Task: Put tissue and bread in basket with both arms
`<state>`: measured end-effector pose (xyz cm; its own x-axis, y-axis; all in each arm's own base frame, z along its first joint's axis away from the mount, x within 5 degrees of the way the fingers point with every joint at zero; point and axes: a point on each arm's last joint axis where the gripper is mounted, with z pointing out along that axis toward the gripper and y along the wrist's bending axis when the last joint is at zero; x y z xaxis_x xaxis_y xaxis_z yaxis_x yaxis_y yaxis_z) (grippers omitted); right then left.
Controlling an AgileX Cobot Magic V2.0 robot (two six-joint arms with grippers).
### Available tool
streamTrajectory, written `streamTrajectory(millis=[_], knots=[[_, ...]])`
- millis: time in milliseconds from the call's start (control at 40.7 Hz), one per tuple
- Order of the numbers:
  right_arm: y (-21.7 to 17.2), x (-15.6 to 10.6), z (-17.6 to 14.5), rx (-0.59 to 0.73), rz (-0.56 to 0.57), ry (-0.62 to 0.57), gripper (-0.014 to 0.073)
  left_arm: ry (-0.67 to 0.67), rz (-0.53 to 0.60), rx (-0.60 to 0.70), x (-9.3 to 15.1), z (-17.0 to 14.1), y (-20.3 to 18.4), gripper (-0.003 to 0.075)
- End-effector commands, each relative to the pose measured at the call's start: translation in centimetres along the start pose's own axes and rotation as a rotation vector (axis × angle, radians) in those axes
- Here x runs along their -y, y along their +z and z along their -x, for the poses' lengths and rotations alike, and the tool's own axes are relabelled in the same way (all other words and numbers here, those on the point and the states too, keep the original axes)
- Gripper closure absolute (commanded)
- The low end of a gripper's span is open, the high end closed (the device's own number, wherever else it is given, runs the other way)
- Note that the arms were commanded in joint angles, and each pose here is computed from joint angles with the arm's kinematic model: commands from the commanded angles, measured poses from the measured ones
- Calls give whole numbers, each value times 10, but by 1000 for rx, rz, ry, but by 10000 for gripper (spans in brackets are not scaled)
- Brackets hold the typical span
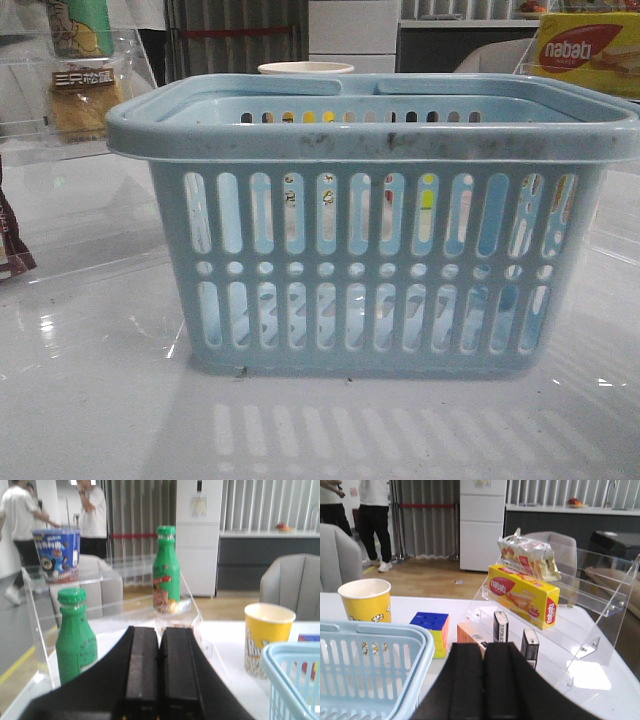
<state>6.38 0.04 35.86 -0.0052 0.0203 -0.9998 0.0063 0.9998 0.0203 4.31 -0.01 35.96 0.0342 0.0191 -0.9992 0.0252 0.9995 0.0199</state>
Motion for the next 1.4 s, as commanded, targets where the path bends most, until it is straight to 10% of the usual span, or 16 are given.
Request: streamTrajectory(millis=[0,639,984,1377], knots=[[15,1,16,1,-8,1,538,-13,-13,-8,1,14,13,628],[88,3,-38,-505,-5,14,531,-5,-11,-325,2,-17,54,624],[117,5,-59,-612,-10,18,43,47,9,-426,0,-26,59,186],[177,10,-42,-593,-26,29,46,47,9,-428,0,-26,59,265]])
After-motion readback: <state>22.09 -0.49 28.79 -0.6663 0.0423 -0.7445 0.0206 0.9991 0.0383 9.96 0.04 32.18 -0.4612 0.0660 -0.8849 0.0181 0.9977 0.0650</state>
